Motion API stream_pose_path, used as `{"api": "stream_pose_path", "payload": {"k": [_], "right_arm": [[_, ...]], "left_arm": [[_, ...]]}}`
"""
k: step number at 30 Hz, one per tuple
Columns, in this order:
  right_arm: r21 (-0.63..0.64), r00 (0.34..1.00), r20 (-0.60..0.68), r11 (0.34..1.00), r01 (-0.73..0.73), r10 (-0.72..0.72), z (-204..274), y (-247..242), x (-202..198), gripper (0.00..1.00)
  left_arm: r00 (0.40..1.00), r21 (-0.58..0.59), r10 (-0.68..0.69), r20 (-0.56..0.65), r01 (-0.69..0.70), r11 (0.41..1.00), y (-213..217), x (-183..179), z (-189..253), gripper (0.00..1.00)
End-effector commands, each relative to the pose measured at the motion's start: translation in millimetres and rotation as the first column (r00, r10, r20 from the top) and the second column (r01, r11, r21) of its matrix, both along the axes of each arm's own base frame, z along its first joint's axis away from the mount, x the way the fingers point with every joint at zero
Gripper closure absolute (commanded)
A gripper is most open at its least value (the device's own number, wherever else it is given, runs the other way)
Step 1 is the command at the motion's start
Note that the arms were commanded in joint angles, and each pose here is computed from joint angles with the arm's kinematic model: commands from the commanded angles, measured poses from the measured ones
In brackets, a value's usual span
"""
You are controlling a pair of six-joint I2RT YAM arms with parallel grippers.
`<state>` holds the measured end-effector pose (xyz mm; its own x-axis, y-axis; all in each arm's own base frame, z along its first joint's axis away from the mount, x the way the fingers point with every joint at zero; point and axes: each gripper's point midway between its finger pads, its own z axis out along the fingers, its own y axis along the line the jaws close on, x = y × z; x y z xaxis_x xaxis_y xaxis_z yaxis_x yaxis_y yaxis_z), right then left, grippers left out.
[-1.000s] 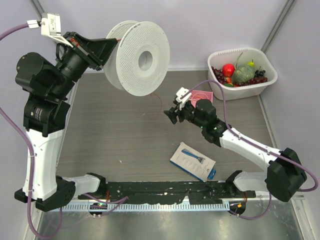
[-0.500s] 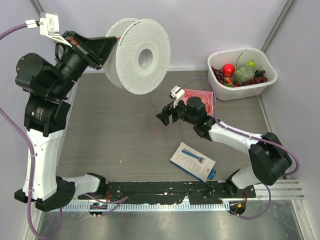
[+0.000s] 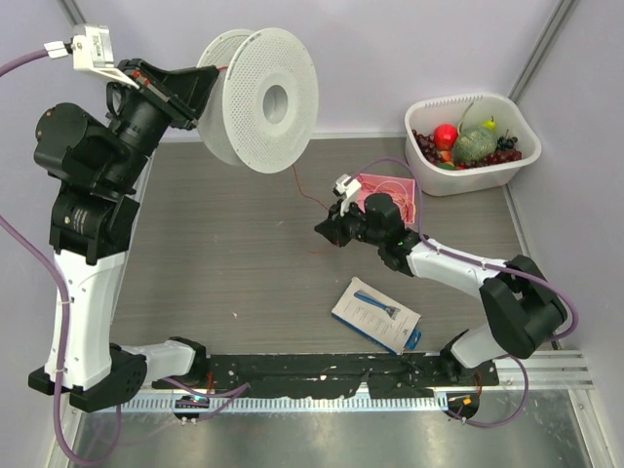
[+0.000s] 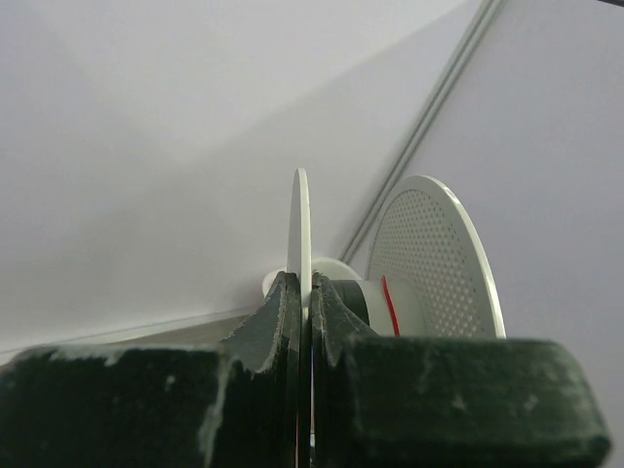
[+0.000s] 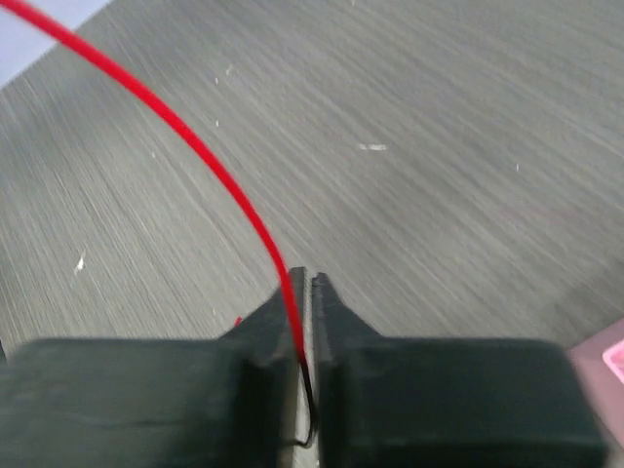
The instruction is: Wrap the cables
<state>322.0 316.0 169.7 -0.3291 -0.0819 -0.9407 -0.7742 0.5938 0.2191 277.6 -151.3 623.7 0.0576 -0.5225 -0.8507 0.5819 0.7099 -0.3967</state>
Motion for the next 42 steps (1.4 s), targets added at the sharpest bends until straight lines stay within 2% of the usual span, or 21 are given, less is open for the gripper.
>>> {"api": "stream_pose_path", "payload": {"k": [1,2,9,10,14,16,17,20,21,24,27,31,32,34,35,39,42], "right_arm": [[0.034,1.000,0.005,0.999,-0.011,0.011,12,-6,-12,0.97],[0.039,1.000,0.006,0.999,-0.015,0.015,14,-5,-12,0.99],[0.033,0.996,0.007,0.995,-0.089,0.089,28,1,-22,0.99],[0.019,0.994,-0.003,0.993,-0.113,0.113,27,1,-28,0.99],[-0.052,0.975,0.106,0.980,-0.193,0.197,59,4,-50,0.99],[-0.100,0.942,0.196,0.962,-0.256,0.271,90,10,-73,0.99],[-0.188,0.919,0.186,0.931,-0.313,0.347,78,13,-94,0.99],[-0.298,0.835,0.259,0.862,-0.409,0.486,101,25,-129,0.99],[-0.341,0.812,0.226,0.825,-0.451,0.537,94,27,-147,0.99],[-0.408,0.745,0.282,0.778,-0.477,0.604,124,37,-160,0.99],[-0.443,0.745,0.306,0.781,-0.440,0.593,148,38,-150,0.99],[-0.475,0.716,0.452,0.823,-0.313,0.533,200,38,-126,0.99],[-0.480,0.691,0.499,0.831,-0.283,0.523,216,38,-120,0.99],[-0.496,0.681,0.555,0.847,-0.190,0.477,234,35,-102,0.99],[-0.496,0.664,0.585,0.853,-0.161,0.465,245,35,-96,0.99],[-0.435,0.675,0.657,0.900,-0.026,0.337,273,25,-58,0.99],[-0.384,0.690,0.684,0.921,0.067,0.236,285,9,-24,0.99]], "left_arm": [[0.988,-0.073,0.101,0.112,-0.094,0.993,22,-9,35,1.00],[0.988,-0.074,0.101,0.113,-0.093,0.993,22,-8,35,1.00],[0.976,-0.070,0.207,0.065,-0.202,0.977,36,9,21,1.00],[0.972,-0.048,0.230,0.037,-0.229,0.972,38,17,10,1.00],[0.949,0.053,0.312,-0.050,-0.309,0.950,44,43,-44,1.00],[0.928,0.110,0.354,-0.112,-0.343,0.933,48,56,-78,1.00],[0.916,0.133,0.371,-0.154,-0.353,0.926,48,63,-97,1.00],[0.883,0.161,0.385,-0.269,-0.353,0.922,46,76,-144,1.00],[0.882,0.163,0.368,-0.293,-0.333,0.929,42,77,-154,1.00],[0.870,0.193,0.340,-0.356,-0.287,0.938,30,81,-188,1.00],[0.862,0.250,0.323,-0.390,-0.239,0.938,20,77,-218,1.00],[0.873,0.342,0.266,-0.410,-0.123,0.932,8,62,-256,1.00],[0.874,0.358,0.246,-0.418,-0.090,0.930,4,56,-265,1.00],[0.879,0.388,0.175,-0.444,0.013,0.921,-7,43,-284,1.00],[0.883,0.403,0.143,-0.447,0.057,0.913,-12,36,-291,1.00],[0.905,0.490,0.010,-0.426,0.222,0.843,-28,4,-316,1.00],[0.914,0.521,-0.057,-0.401,0.278,0.807,-29,-13,-325,1.00]]}}
